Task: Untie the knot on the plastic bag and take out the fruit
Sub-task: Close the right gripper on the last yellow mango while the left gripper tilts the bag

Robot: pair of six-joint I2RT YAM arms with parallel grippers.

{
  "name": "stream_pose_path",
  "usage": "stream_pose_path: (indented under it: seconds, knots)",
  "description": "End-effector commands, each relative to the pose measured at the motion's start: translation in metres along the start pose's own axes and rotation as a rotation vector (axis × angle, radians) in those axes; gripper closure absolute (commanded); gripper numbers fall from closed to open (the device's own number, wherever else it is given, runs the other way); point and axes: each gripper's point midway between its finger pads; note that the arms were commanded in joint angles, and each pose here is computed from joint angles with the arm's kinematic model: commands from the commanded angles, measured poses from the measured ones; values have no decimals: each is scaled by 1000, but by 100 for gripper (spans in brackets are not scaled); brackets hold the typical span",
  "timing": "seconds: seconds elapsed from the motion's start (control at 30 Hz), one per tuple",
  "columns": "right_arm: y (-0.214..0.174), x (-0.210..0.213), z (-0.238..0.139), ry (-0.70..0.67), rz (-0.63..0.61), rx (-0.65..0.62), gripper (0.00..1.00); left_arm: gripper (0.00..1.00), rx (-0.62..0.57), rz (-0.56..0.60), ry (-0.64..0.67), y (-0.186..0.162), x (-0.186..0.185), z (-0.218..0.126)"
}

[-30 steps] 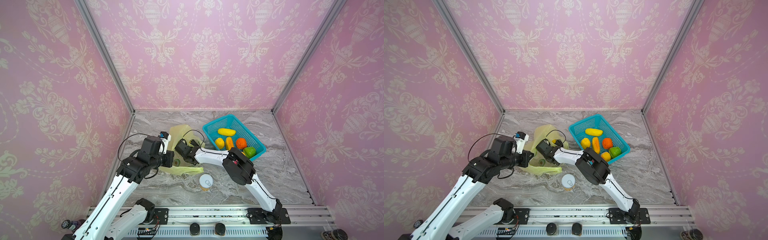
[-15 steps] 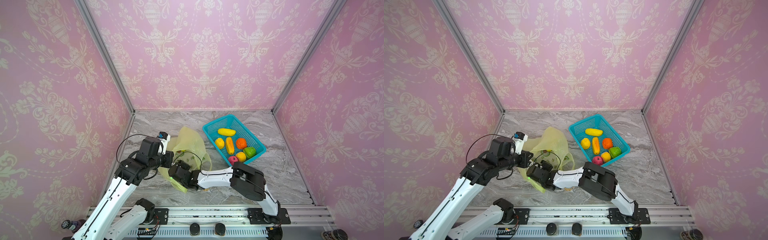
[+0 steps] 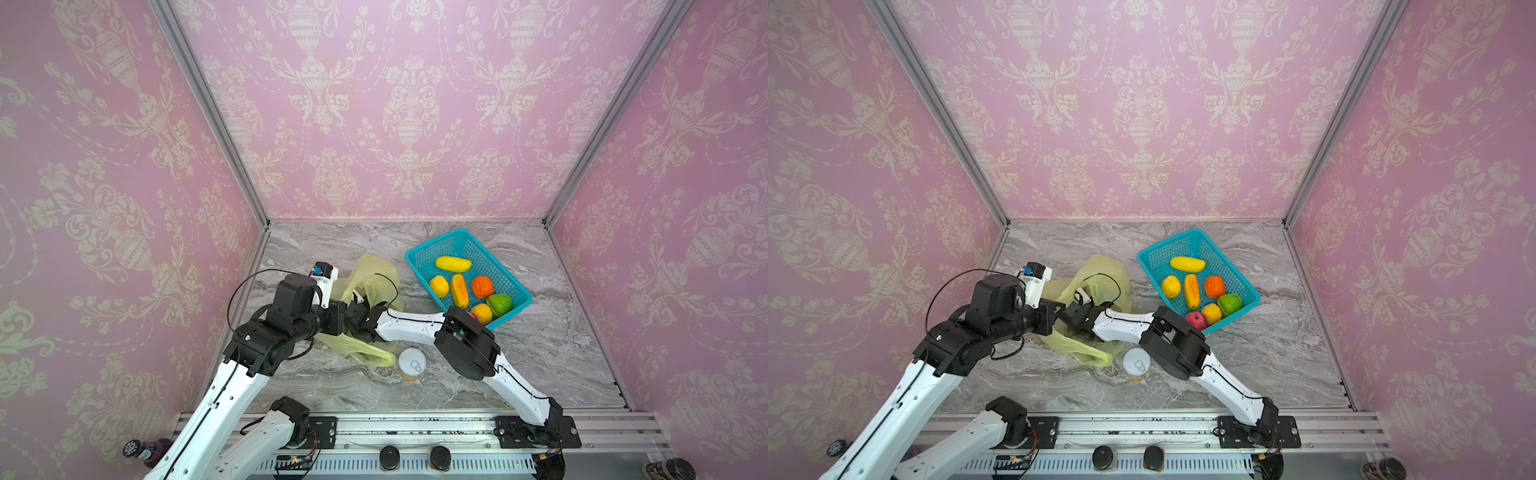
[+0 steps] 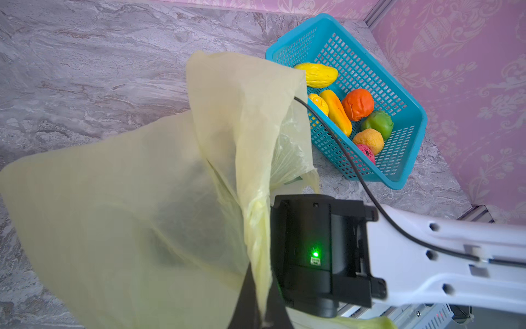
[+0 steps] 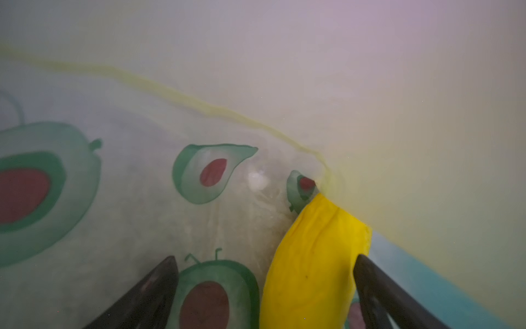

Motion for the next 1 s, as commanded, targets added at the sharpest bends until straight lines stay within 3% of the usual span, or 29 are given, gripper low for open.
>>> stream_pose_path:
  seconds: [0.0,0.33,0.6,0.83,0.97]
  knots:
    - [-25,-12,12,-43,66,97,1,100,32,13,-29,-8,-3,1]
    - [-28,-32,21,27,322,-8,1,100,34,13,-34,-9,-4,1]
    - [-44,-38,35,3,389,53,19,100,29,14,-38,-8,-5,0]
    - [-41,-32,26,83,409,30,58,100,26,8,-6,-8,1,1]
    - [-27,-29,7,175,415,-31,72,100,34,-1,38,-7,8,6]
Point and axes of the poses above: each gripper's point midway between its finger pads, its own z axis out along the fingers, its own x axis along the line the jaws close on, y = z × x, and after that the axes turned 11 degrees about -z, right-handed
